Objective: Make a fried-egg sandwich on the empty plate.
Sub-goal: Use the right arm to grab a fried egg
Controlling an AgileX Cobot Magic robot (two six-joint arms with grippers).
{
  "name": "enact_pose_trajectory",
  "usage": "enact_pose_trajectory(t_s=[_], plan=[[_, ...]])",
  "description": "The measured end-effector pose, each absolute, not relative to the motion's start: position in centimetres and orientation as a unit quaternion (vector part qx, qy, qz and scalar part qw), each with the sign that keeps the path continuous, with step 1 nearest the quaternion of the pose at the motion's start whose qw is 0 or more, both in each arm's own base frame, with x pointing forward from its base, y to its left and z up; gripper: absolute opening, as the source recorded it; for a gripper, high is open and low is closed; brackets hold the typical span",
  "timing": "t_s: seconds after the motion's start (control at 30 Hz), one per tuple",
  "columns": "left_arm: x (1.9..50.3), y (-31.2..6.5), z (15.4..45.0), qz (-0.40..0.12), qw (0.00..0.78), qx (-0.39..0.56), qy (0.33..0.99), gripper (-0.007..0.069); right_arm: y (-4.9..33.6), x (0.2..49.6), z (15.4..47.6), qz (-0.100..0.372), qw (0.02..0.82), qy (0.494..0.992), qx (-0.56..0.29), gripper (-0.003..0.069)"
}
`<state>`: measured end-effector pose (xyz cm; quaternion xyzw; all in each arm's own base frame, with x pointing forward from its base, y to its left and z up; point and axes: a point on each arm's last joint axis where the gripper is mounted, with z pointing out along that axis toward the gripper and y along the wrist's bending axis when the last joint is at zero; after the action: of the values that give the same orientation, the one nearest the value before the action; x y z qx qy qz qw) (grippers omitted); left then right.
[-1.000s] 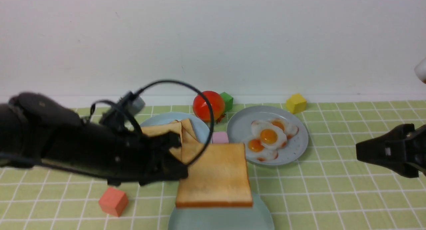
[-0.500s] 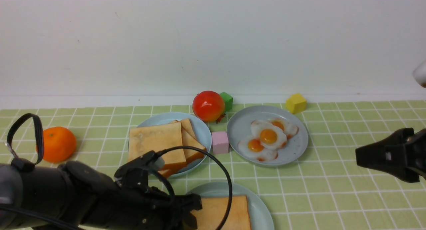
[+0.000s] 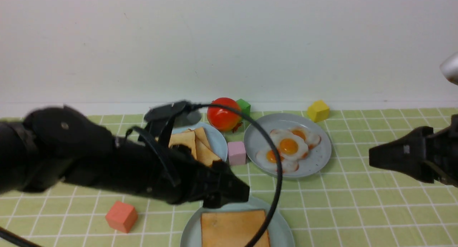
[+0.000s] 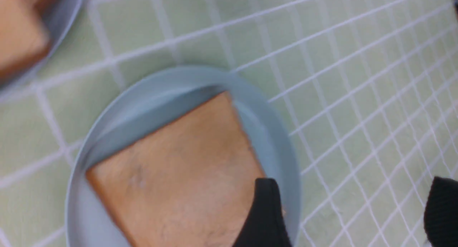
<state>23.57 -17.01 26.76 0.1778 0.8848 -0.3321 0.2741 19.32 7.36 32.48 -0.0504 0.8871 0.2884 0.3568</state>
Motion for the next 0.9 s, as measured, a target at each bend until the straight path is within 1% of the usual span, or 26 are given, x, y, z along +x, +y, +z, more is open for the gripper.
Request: enact_pose_trajectory(t_s=[0.07,0.1,0.13,0.17,0.2,0.23,0.27,0.3,0.33,0.43,0.47,0.5,0.53,0.67,0.73,0.77,0.9], plan=[[23.4,-17.3,30.3,-0.322,0.278,0.258,0.867,0.0457,7.4,20.9,31.7,0.281,0.356,0.891,-0.031,0.0238],[23.5,-17.3,31.8,-0.311,0.284,0.283,0.862,0.0398,7.4,21.6,31.4,0.279,0.356,0.891,-0.02,0.0241],[23.5,-17.3,33.1,-0.299,0.282,0.301,0.86,0.0328,7.4,22.5,31.0,0.279,0.354,0.893,-0.005,0.0246],[23.6,-17.1,34.5,-0.284,0.283,0.312,0.862,0.0236,7.6,23.7,30.4,0.281,0.345,0.895,0.017,0.0258],[23.6,-17.0,35.2,-0.276,0.282,0.31,0.865,0.0173,7.6,24.5,30.3,0.282,0.344,0.895,0.029,0.0267],[23.7,-16.8,36.0,-0.265,0.287,0.307,0.868,0.0081,7.7,25.5,29.9,0.283,0.339,0.896,0.043,0.0283],[23.9,-16.6,36.7,-0.254,0.296,0.305,0.869,0.0033,7.9,26.5,29.4,0.285,0.333,0.897,0.056,0.0298],[23.9,-16.6,36.9,-0.251,0.298,0.302,0.87,0.0015,7.9,26.9,29.2,0.285,0.33,0.898,0.06,0.0306],[24.0,-16.4,37.3,-0.243,0.305,0.295,0.872,-0.0013,8.2,28.3,28.8,0.287,0.324,0.899,0.069,0.0337],[24.1,-16.2,37.4,-0.234,0.302,0.281,0.88,-0.0013,8.7,31.6,26.8,0.286,0.297,0.907,0.089,0.0397],[24.1,-16.2,37.4,-0.235,0.301,0.281,0.881,-0.0013,8.8,31.9,26.8,0.286,0.299,0.906,0.09,0.04],[24.1,-16.2,37.3,-0.233,0.298,0.28,0.882,-0.0013,9.0,33.5,25.3,0.286,0.284,0.909,0.104,0.0416],[24.1,-16.2,37.3,-0.233,0.297,0.28,0.883,-0.0013,9.1,33.7,25.1,0.285,0.283,0.91,0.105,0.0417],[24.1,-16.2,37.3,-0.234,0.295,0.278,0.884,-0.0013,9.6,37.2,21.1,0.289,0.254,0.91,0.157,0.0424],[24.1,-16.2,37.3,-0.234,0.295,0.278,0.884,-0.0013,9.7,38.0,19.9,0.29,0.247,0.908,0.175,0.0424],[24.1,-16.2,37.3,-0.234,0.295,0.278,0.884,-0.0013,9.7,38.1,19.8,0.29,0.247,0.907,0.177,0.0424],[24.0,-16.2,37.3,-0.234,0.292,0.278,0.885,-0.0013,9.7,39.9,16.7,0.28,0.238,0.905,0.213,0.0424]])
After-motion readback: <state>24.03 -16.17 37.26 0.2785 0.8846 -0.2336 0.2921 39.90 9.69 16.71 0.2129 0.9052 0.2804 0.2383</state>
